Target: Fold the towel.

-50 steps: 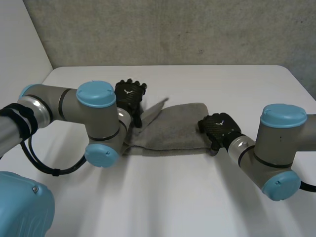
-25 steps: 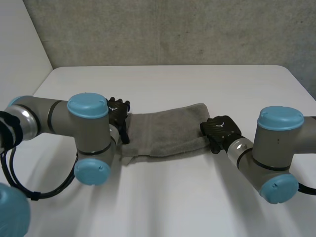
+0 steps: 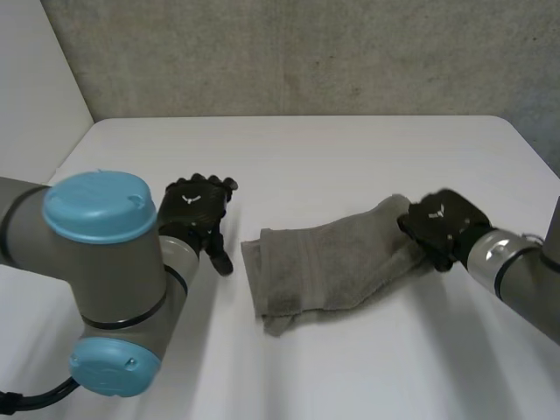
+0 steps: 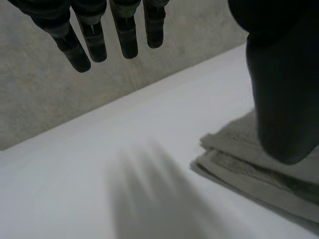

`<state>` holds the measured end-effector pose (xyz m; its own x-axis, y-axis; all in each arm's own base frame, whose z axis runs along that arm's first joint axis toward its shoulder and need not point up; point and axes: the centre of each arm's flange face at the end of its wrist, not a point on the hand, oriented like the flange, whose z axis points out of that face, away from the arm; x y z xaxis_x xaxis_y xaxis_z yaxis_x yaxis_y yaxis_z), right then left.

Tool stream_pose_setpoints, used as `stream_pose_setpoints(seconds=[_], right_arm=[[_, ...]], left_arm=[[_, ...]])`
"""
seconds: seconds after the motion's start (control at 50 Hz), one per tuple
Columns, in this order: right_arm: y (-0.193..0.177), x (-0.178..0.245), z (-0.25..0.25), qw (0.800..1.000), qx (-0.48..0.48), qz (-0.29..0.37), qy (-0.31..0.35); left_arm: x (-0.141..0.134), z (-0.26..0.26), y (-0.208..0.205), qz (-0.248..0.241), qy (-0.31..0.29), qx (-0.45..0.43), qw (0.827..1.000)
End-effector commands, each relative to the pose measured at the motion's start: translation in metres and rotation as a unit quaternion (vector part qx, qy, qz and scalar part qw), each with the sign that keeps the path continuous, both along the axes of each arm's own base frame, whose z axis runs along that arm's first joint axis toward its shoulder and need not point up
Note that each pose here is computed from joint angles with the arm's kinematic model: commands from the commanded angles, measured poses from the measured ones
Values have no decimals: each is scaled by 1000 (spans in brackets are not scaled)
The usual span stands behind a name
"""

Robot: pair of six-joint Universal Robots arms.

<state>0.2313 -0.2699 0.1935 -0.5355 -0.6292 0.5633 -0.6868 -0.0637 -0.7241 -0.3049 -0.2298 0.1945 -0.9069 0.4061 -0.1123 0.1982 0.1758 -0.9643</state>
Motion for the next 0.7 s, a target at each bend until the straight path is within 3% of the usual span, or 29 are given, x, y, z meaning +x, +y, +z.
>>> stream_pose_setpoints(seconds=[0.02, 0.06, 0.12, 0.16, 0.3, 0.42, 0.46, 0.58, 0.7], right_arm=[[26, 60, 37, 993, -54, 99, -18], [51, 98, 30, 984, -54, 167, -20], [66, 116, 21, 978, -49, 200, -16], [96, 144, 2, 965, -38, 259, 1], [118, 162, -15, 956, -30, 293, 7], [113, 155, -9, 968, 35, 243, -61], [94, 140, 18, 971, 66, 182, -141], [64, 105, 48, 958, 103, 83, -253], [46, 83, 36, 958, 122, 35, -257]], left_arm=[[8, 12, -14, 20, 13, -16, 1000], [15, 19, -26, 38, 19, -27, 999], [17, 22, -30, 43, 24, -33, 998], [19, 25, -36, 50, 30, -41, 997], [23, 26, -40, 57, 34, -44, 997], [18, 26, -36, 48, 34, -44, 997], [13, 27, -32, 40, 36, -47, 997], [-11, 28, -13, -11, 43, -49, 998], [-26, 11, -2, -58, 46, -24, 997]])
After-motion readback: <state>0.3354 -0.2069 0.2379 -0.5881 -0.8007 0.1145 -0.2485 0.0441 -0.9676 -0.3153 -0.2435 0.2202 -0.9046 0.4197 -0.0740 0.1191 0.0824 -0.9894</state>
